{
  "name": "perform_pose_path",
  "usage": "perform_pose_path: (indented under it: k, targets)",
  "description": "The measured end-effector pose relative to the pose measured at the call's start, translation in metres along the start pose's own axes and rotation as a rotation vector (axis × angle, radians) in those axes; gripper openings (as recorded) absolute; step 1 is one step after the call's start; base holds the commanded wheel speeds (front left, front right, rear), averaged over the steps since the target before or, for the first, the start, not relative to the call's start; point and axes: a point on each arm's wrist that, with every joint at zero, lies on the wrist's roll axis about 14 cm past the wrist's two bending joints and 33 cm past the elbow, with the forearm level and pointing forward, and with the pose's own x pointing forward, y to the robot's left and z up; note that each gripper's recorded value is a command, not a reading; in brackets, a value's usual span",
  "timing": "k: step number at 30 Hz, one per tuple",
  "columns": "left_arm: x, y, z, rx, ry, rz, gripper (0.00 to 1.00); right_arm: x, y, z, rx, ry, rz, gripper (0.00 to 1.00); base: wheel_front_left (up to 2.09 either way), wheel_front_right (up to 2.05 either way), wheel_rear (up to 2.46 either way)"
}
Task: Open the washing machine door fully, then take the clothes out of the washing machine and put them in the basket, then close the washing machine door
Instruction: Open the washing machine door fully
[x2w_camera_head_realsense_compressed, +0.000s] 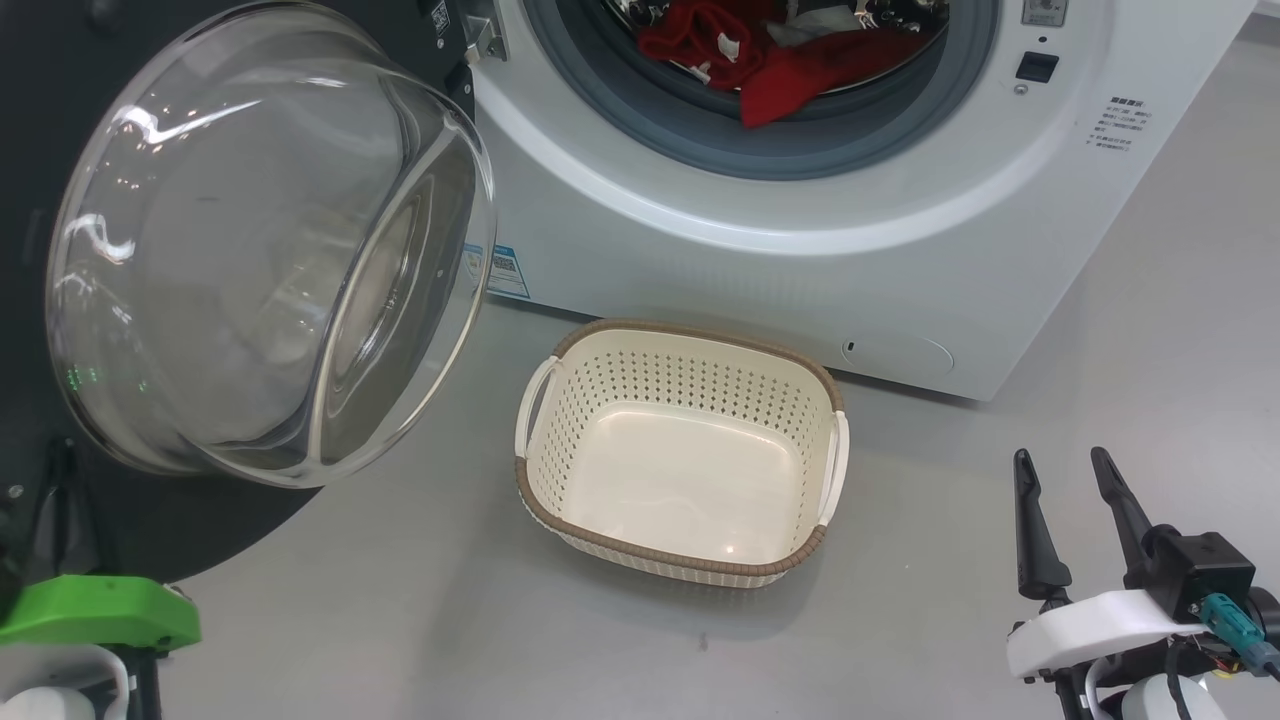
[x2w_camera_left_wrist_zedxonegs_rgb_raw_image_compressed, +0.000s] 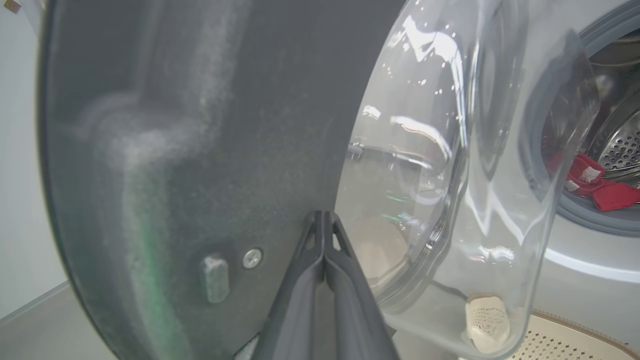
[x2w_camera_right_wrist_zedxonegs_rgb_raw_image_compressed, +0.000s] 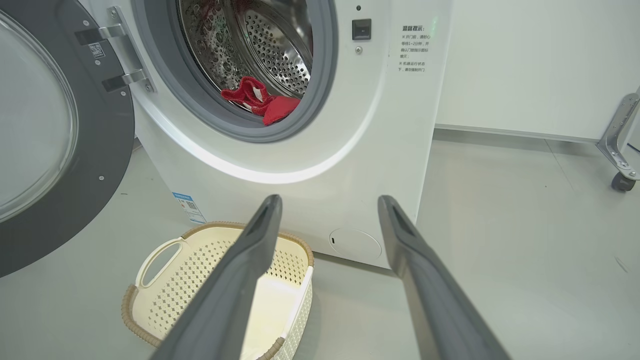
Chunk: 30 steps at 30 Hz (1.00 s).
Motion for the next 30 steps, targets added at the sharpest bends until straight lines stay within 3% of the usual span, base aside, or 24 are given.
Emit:
perform_pose_path:
  k: [12,30]
  targets:
    - [0.005,0.005,-0.006,0.000,0.005,0.024,0.00,-0.002,-0.003,0.000,-0.001,0.001,-0.004,1.00,0.00,0.00,0.00]
    - [-0.012,-0.026,-0.010,-0.029,-0.012,-0.036,0.00,0.000,0.001,0.005,-0.007,-0.012,0.007,1.00,0.00,0.00,0.00]
